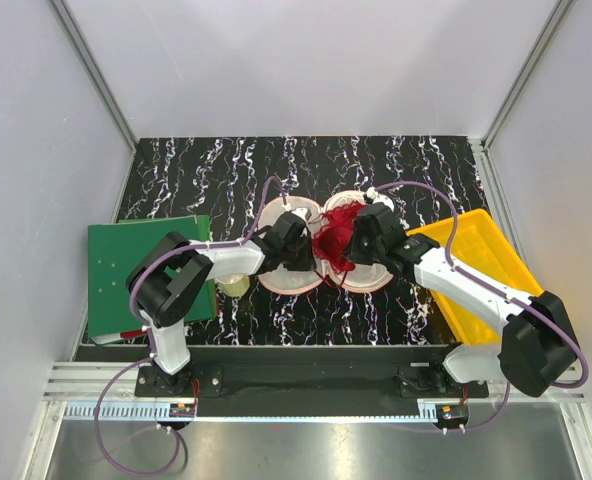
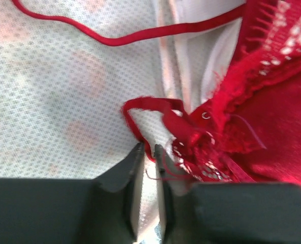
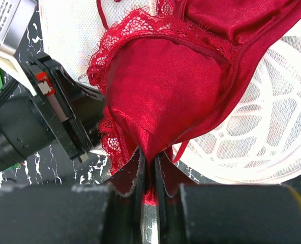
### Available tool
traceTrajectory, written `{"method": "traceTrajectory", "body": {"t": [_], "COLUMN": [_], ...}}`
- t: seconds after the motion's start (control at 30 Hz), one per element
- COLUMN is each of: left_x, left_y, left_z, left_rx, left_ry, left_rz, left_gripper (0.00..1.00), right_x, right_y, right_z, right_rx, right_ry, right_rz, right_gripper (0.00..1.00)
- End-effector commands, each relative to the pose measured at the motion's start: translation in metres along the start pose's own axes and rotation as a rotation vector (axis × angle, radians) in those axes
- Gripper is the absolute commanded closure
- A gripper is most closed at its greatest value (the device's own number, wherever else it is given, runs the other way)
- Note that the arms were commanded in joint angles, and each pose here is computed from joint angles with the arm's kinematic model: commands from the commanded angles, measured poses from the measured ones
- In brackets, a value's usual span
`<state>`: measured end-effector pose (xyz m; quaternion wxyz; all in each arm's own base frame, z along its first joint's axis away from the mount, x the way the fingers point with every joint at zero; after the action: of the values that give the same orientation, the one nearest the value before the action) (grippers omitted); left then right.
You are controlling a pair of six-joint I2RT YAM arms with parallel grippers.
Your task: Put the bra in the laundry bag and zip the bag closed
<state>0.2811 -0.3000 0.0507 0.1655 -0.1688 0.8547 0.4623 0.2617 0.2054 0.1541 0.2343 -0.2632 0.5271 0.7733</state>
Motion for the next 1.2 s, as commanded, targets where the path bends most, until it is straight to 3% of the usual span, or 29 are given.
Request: {"method": "traceTrajectory", "body": {"t": [0.0, 0.07, 0.43, 0.83, 1.17], "left_x": [-0.023, -0.033, -0.080, -0.150, -0.113], "left_y": [0.002, 0.010, 0.053, 0.046, 0.026], "left_z": [-0.004, -0.005, -0.035, -0.043, -0.020], "left_rx": [-0.048, -0.069, -0.046, -0.069, -0.079], "left_ry": [-0.039, -0.062, -0.118, -0.138, -0.088], "left_rz": [-0.079, -0.118, -0.287, -0.416, -0.288], "left_gripper": [0.95, 1.00, 1.00, 1.00, 1.00], "right_x": [-0.009, -0.008, -0.008, 0.018, 0.040], "right_y": [0.014, 0.017, 0.017, -0.021, -0.041], "right_z": [0.002, -0.001, -0.038, -0.051, -0.061], "right_rx": [-0.019, -0.010, 0.115, 0.104, 0.103], "right_ry": [-0.020, -0.014, 0.036, 0.155, 0.157], "right_rz": [-0.037, -0.039, -0.047, 0.096, 0.204], "right_gripper": [1.00, 1.00, 1.00, 1.00, 0.97]}}
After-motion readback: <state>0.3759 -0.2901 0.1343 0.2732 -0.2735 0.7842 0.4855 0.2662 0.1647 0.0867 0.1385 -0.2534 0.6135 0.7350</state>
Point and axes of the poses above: each gripper's point midway between its finger pads, its own y axis back along the fingers, its own z axis along the line the jaws close on, x = y × z, the point moved 4 cm from there along y, back along the fingers, and after that the axes turned 8 degrees about y, right-handed, at the moved point
